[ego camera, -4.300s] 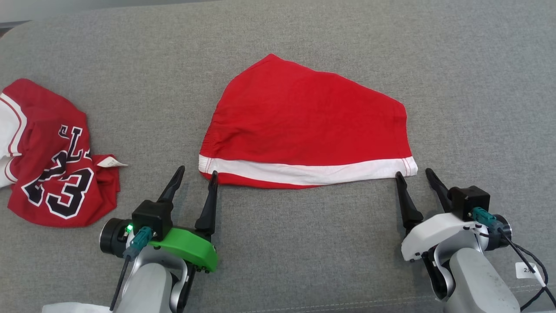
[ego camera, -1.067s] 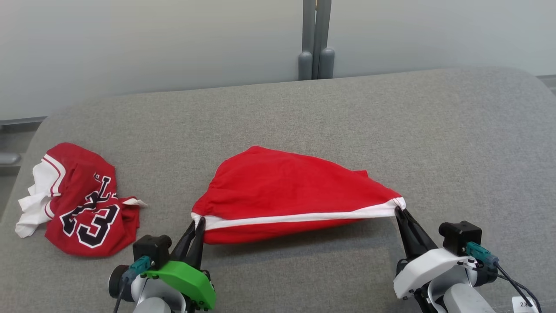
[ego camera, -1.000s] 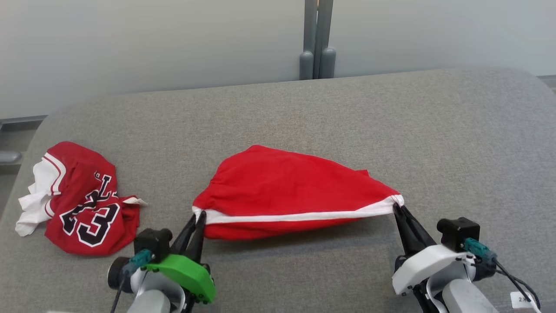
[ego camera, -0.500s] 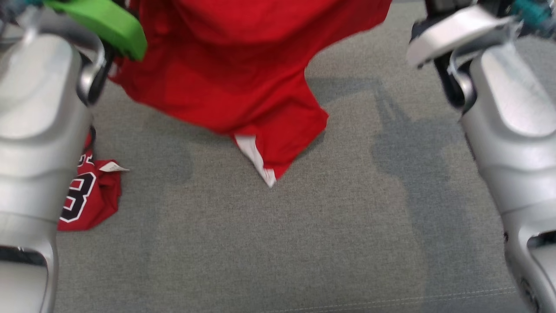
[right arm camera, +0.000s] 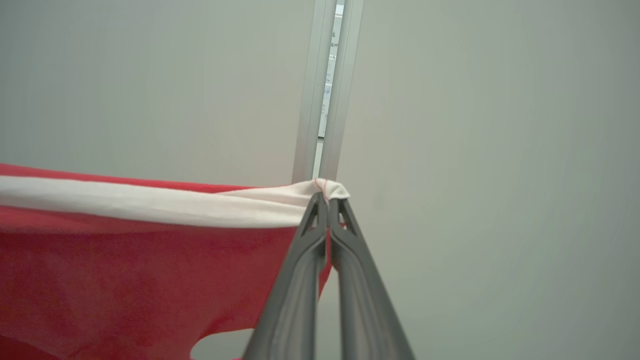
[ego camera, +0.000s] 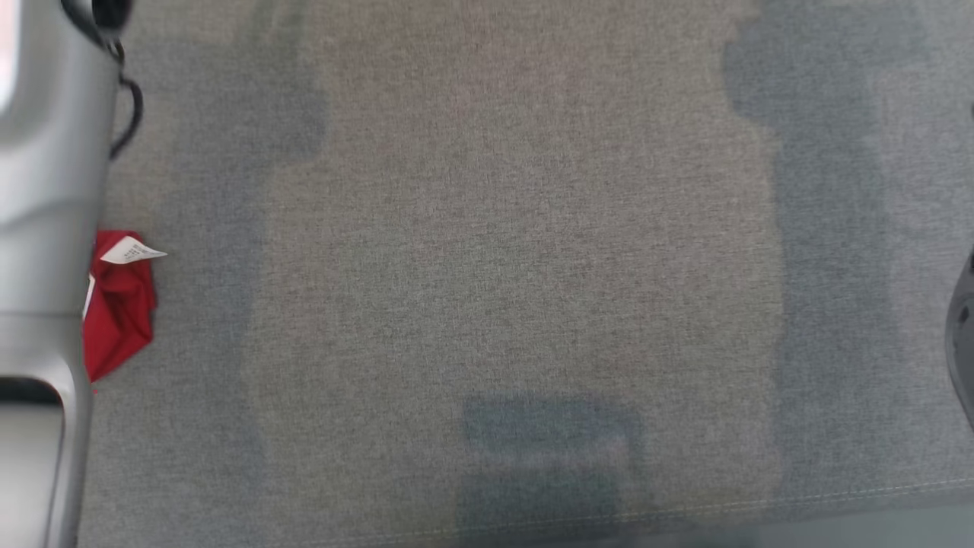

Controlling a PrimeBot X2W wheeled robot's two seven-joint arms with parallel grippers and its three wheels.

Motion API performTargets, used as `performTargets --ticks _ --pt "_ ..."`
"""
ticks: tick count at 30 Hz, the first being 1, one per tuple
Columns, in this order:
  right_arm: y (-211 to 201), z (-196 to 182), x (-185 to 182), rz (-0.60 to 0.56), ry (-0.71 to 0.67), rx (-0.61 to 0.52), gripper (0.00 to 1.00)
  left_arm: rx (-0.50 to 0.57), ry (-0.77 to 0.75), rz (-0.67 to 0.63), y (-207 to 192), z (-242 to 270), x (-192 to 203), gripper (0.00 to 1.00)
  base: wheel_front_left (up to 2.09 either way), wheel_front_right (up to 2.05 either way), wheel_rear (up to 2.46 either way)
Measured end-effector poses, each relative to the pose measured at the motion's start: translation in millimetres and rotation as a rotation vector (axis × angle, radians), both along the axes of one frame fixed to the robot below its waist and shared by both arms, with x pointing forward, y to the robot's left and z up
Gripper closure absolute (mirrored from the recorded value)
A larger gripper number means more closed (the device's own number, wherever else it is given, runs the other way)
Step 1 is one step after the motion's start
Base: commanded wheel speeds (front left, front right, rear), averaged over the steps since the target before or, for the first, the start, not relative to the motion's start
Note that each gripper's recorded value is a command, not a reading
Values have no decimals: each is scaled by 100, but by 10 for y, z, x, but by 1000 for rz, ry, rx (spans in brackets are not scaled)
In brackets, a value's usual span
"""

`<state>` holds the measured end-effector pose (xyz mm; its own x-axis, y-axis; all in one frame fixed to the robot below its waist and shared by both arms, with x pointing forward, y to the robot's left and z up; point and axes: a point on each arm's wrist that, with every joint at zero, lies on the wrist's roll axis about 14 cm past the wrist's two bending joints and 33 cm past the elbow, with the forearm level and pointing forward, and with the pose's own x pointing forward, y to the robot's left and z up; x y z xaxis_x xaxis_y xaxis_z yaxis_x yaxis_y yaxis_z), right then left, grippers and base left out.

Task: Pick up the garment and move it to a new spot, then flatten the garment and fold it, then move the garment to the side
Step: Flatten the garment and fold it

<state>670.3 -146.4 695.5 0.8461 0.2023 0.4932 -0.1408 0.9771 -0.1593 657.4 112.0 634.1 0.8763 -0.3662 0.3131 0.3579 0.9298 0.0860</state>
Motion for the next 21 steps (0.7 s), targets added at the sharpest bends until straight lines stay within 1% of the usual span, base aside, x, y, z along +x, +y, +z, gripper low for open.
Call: performTargets --ticks 1,2,3,4,5,6,7,9,10,11,12,13,15,17,18,21 --pt "49 -88 20 13 11 2 100 -23 35 11 50 -179 5 100 0 0 0" --pt "109 -218 29 29 29 -9 100 -24 70 11 59 -376 -3 100 0 0 0" --pt "166 -414 32 47 64 -15 100 -41 111 20 100 -585 -20 100 0 0 0" --pt "165 -636 22 56 107 5 100 -59 155 27 122 -803 -52 100 0 0 0" --pt "183 -903 -11 68 161 -2 100 -63 206 29 124 -1049 -106 100 0 0 0" --pt "159 -1130 -65 72 205 2 100 -86 253 33 119 -1273 -175 100 0 0 0" --pt "93 -1265 -123 68 232 46 100 -75 302 18 58 -1502 -265 100 0 0 0" --pt "-18 -1470 -271 61 265 65 100 -135 373 9 -48 -1793 -426 100 0 0 0" --pt "-92 -1611 -362 51 296 90 100 -147 407 1 -102 -1929 -520 100 0 0 0" --pt "-131 -1823 -482 48 350 91 100 -174 439 5 -126 -2041 -616 100 0 0 0" --pt "-131 -1823 -482 48 350 91 100 -174 439 5 -126 -2041 -616 100 0 0 0" --pt "-164 -2038 -621 44 406 84 100 -188 478 8 -143 -2173 -732 100 0 0 0" --pt "-228 -2319 -880 33 490 110 100 -209 549 21 -156 -2393 -976 100 0 0 0" --pt "-270 -2468 -1105 25 542 119 100 -213 599 15 -214 -2523 -1195 100 0 0 0" --pt "-303 -2532 -1214 15 568 145 100 -209 611 8 -245 -2545 -1285 100 0 0 0" --pt "-341 -2738 -1570 -6 650 176 100 -237 659 30 -238 -2614 -1547 100 0 0 0"
